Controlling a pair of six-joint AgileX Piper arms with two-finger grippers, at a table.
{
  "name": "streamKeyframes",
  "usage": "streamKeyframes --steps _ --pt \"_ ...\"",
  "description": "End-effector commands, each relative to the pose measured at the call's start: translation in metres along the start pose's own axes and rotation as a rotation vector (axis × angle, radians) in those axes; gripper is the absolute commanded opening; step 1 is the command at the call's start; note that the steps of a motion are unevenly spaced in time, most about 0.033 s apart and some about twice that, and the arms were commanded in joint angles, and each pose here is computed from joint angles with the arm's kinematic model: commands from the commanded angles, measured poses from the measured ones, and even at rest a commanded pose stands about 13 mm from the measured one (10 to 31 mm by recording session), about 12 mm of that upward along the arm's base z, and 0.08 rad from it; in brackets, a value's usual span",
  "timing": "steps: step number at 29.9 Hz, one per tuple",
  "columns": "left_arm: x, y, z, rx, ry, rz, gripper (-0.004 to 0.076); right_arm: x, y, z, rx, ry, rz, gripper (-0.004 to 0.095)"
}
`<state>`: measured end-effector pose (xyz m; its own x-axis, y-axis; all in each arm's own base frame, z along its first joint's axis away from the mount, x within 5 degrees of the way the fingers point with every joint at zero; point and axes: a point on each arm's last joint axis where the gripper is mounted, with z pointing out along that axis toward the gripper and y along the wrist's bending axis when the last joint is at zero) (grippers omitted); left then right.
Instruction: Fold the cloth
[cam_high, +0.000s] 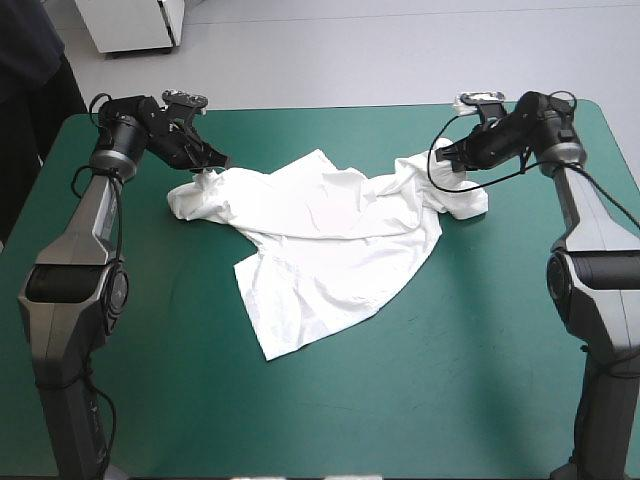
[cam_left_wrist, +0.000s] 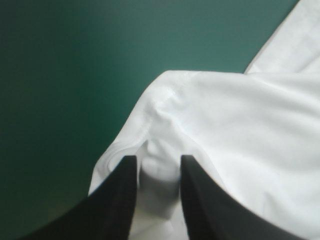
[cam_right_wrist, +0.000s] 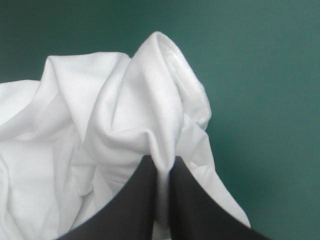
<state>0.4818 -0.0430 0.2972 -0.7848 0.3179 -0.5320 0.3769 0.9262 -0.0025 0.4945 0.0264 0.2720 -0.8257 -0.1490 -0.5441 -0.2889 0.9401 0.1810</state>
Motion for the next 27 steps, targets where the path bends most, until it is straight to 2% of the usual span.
streamKeyframes --steps 1,3,5,9,13,17,21,27 --pt "-0.017 -0.009 -0.068 0.003 -0.167 0.032 0.0395 -0.017 -0.001 -0.059 -0.082 -0.159 0.000 0.0159" --pt "-0.017 -0.011 -0.085 -0.002 -0.184 0.037 0.0437 -0.017 -0.006 -0.071 -0.104 -0.183 0.012 0.0259" --pt "-0.015 -0.016 -0.102 0.014 -0.191 0.040 0.0431 -0.017 -0.010 -0.089 -0.117 -0.217 0.026 0.0367" --pt "-0.007 -0.030 -0.131 0.061 -0.181 0.047 0.0428 -0.016 -0.007 -0.133 -0.102 -0.269 0.005 0.0488" --pt "0.015 -0.044 -0.142 0.108 -0.087 0.043 0.0428 -0.003 0.004 -0.181 -0.057 -0.315 -0.006 0.0492" --pt "0.039 -0.053 -0.140 0.161 -0.022 0.007 0.0428 0.026 0.013 -0.212 0.039 -0.288 -0.022 0.0492" --pt "0.056 -0.065 -0.119 0.195 0.076 0.011 0.0428 0.067 0.020 -0.221 0.147 -0.223 -0.026 0.0492" --pt "0.063 -0.090 -0.093 0.204 0.126 0.083 0.0428 0.115 0.032 -0.224 0.207 -0.204 -0.019 0.0492"
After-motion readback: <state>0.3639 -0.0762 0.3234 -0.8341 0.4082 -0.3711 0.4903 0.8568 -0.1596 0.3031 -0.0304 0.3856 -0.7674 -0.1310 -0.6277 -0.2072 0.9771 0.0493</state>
